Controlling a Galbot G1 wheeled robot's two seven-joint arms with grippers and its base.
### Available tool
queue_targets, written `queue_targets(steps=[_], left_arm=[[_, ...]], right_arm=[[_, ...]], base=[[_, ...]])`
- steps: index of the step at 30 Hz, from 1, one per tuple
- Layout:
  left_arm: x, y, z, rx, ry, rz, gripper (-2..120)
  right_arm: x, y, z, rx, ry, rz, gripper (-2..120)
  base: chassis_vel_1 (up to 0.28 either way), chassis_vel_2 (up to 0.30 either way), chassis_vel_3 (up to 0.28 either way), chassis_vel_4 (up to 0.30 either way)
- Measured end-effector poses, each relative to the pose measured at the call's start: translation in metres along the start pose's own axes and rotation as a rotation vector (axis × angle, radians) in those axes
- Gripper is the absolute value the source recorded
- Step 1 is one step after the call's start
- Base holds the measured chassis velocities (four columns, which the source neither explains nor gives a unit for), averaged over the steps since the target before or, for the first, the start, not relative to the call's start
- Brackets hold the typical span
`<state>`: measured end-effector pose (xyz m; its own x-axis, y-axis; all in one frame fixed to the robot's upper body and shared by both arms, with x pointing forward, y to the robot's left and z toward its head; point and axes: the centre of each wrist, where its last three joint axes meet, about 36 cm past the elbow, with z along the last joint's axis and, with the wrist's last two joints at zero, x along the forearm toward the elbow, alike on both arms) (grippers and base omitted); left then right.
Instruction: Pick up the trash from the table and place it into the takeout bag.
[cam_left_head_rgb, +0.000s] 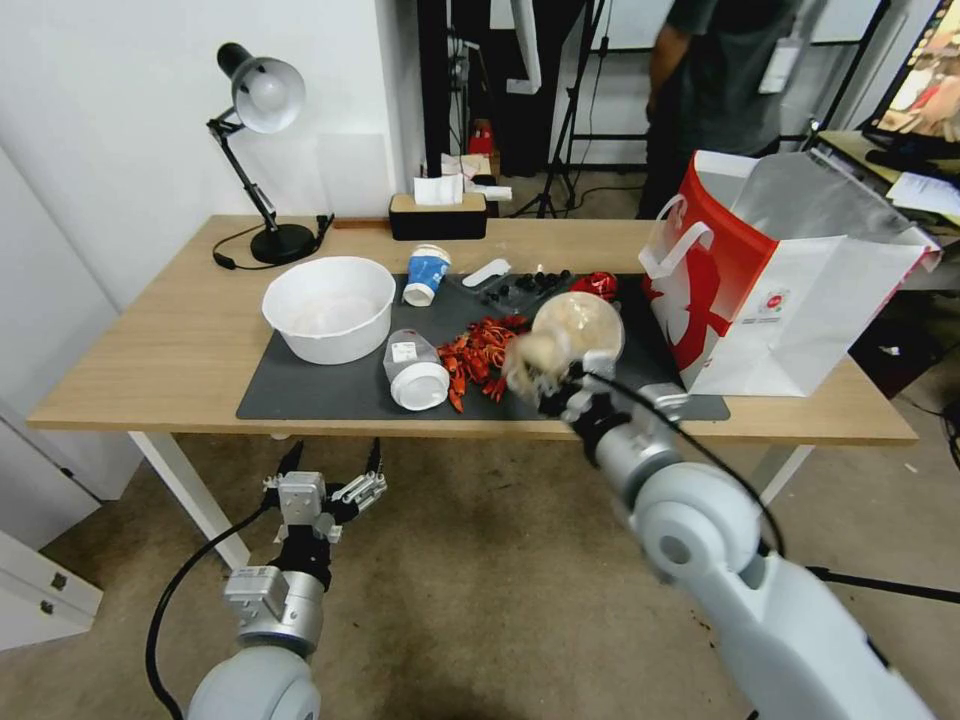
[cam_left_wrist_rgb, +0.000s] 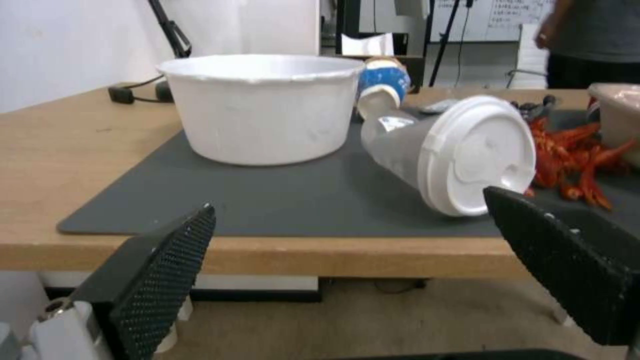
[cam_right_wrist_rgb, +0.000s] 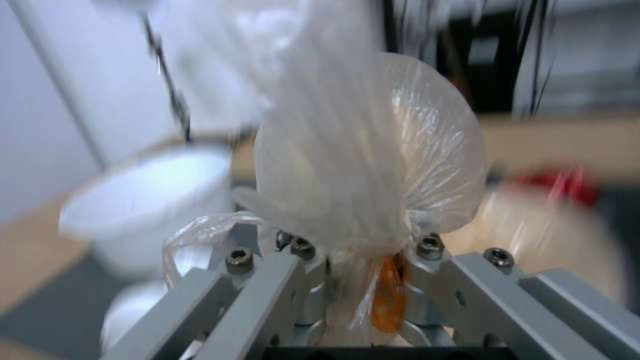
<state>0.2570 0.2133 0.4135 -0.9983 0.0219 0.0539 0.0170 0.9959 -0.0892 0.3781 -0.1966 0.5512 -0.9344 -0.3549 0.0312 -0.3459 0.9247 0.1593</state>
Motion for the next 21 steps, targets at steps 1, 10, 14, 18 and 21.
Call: queue_targets(steps=[1, 10, 14, 18, 21], left_arm=[[0.001, 0.001, -0.001, 0.001, -0.003, -0.001, 100], [0.003, 0.001, -0.002, 0.003, -0.005, -0.002, 100], [0.003, 0.000, -0.003, 0.007, -0.008, 0.001, 100], [0.005, -0.001, -0.005, 0.012, -0.015, 0.005, 100], [0.005, -0.002, -0.007, 0.014, -0.022, 0.008, 100]], right_arm=[[0.003, -0.011, -0.017, 0.038, -0.078, 0.009, 7], [-0.015, -0.080, -0.108, 0.145, -0.296, 0.247, 7], [-0.032, -0.113, -0.137, 0.167, -0.295, 0.331, 7], [-0.056, -0.147, -0.162, 0.171, -0.255, 0.448, 7], [-0.071, -0.169, -0.167, 0.153, -0.215, 0.563, 7]], base=[[0.000, 0.000, 0.000, 0.000], [0.000, 0.000, 0.000, 0.000], [0.000, 0.000, 0.000, 0.000], [0.000, 0.000, 0.000, 0.000], [0.000, 0.000, 0.000, 0.000]])
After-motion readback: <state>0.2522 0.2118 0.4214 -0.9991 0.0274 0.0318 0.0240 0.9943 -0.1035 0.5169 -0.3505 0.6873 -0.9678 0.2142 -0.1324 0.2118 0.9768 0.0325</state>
